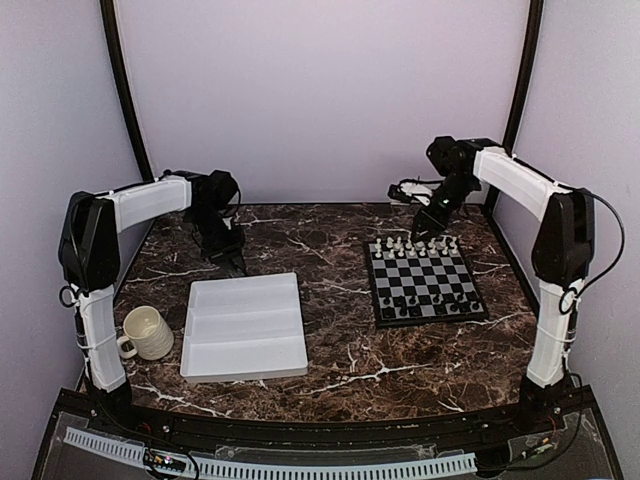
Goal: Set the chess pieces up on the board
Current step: Pick up the queen from the storage box, then pass from the left arm to the right
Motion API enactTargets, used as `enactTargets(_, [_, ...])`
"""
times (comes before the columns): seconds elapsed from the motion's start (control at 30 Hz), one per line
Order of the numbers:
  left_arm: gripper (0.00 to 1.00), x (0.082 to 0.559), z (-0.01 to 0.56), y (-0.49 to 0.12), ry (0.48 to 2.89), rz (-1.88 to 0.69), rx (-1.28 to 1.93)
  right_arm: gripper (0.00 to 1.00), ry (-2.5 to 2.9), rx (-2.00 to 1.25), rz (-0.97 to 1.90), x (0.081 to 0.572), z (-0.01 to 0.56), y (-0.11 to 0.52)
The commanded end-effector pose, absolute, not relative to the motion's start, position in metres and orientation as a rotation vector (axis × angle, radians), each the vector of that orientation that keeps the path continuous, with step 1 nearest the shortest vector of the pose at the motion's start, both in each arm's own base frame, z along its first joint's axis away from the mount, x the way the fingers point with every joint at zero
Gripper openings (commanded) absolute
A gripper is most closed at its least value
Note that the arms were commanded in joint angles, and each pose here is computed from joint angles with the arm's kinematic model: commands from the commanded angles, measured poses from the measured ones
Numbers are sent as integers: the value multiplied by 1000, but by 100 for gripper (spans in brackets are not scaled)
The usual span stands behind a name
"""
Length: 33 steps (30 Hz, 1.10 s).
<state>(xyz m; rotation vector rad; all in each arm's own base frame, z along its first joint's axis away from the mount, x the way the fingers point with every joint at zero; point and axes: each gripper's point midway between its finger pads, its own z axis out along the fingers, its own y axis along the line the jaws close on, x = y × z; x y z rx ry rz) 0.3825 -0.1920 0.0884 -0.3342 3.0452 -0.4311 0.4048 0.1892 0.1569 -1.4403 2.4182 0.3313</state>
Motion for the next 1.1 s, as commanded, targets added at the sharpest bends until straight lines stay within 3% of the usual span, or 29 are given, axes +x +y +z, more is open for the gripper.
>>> enactTargets(0.0, [9, 380, 119, -204, 3020, -581, -334, 44, 2266, -1446, 453, 412, 193, 231])
enactTargets(0.17, [9, 369, 112, -218, 3065, -729, -389, 44, 2171, -1415, 648, 419, 201, 296])
enactTargets(0.53, [10, 361, 121, -247, 3023, -1078, -561, 47, 2014, -1441, 1065, 372, 179, 427])
enactTargets(1.07, [10, 363, 140, -273, 2916, -1430, -687, 52, 1832, -1449, 1000, 349, 172, 485])
